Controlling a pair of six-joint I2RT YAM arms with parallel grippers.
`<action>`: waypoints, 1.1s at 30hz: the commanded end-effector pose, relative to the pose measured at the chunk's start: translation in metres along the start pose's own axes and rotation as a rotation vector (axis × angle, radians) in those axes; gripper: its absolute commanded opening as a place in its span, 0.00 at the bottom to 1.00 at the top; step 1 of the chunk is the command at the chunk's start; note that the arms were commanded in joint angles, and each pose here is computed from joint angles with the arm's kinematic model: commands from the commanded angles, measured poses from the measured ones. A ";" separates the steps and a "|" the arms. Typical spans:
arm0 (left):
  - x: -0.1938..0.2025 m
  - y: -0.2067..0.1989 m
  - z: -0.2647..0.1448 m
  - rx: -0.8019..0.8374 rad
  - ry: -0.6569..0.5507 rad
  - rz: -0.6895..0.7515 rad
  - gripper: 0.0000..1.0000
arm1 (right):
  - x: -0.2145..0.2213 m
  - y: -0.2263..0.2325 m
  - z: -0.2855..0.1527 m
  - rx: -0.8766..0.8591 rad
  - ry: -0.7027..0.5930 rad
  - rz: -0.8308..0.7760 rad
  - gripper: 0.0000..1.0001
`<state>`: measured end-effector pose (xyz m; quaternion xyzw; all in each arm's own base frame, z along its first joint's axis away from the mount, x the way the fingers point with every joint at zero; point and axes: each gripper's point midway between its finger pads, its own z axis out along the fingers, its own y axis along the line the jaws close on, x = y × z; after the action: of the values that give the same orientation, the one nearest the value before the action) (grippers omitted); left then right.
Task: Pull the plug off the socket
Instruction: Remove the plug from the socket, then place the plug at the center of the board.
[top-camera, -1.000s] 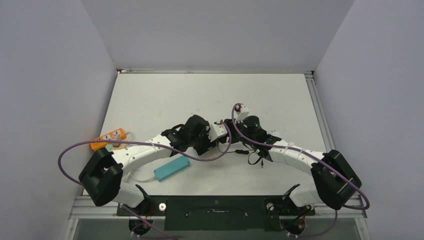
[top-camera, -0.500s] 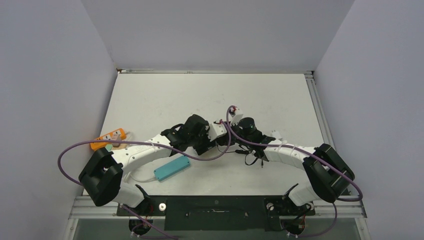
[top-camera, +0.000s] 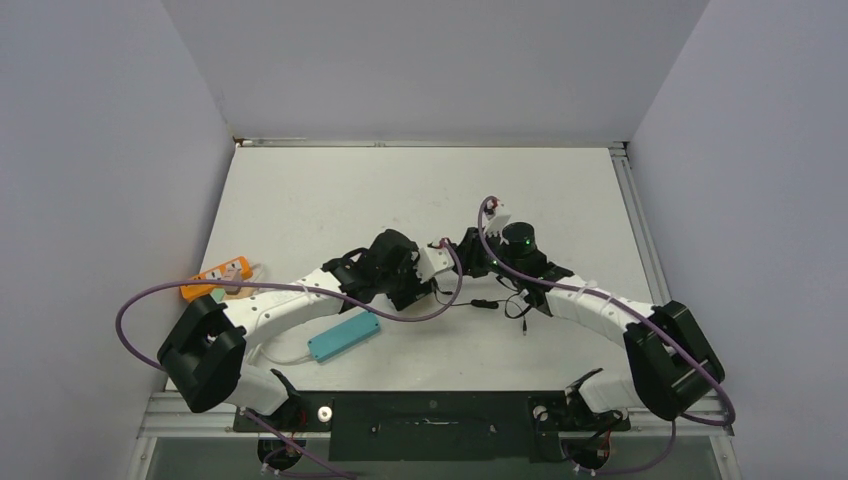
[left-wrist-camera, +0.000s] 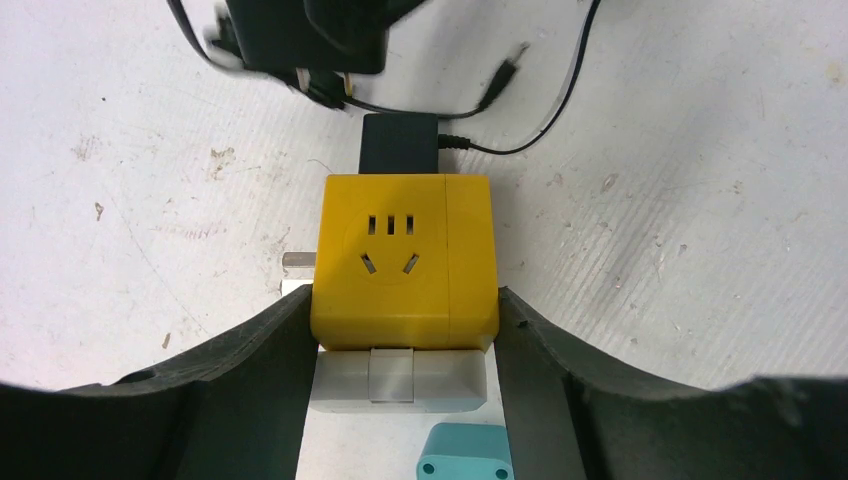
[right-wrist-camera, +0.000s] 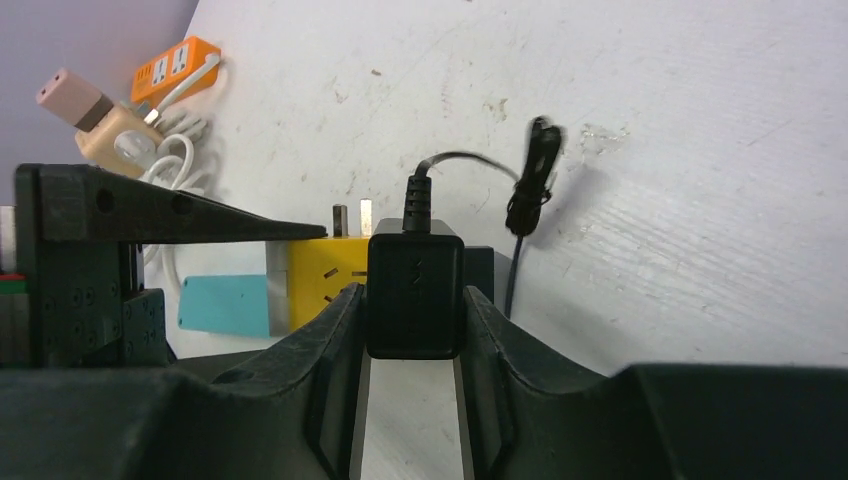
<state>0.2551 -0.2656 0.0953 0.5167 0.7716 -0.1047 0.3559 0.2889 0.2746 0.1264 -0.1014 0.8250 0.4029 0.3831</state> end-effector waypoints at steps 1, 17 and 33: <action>-0.003 0.003 -0.005 -0.001 -0.010 -0.031 0.00 | -0.025 0.007 -0.017 0.030 -0.098 -0.094 0.05; -0.064 0.027 -0.058 0.125 -0.395 -0.287 0.00 | -0.085 -0.098 -0.095 0.426 -0.293 -0.006 0.05; -0.106 0.023 -0.099 0.428 -0.656 -0.489 0.00 | -0.017 -0.186 -0.074 0.534 -0.201 0.198 0.12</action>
<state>0.2596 -0.2647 0.1952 0.3017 0.7436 -0.4368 0.4065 0.3292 0.0982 0.0452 0.1145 0.8864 0.2028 0.4002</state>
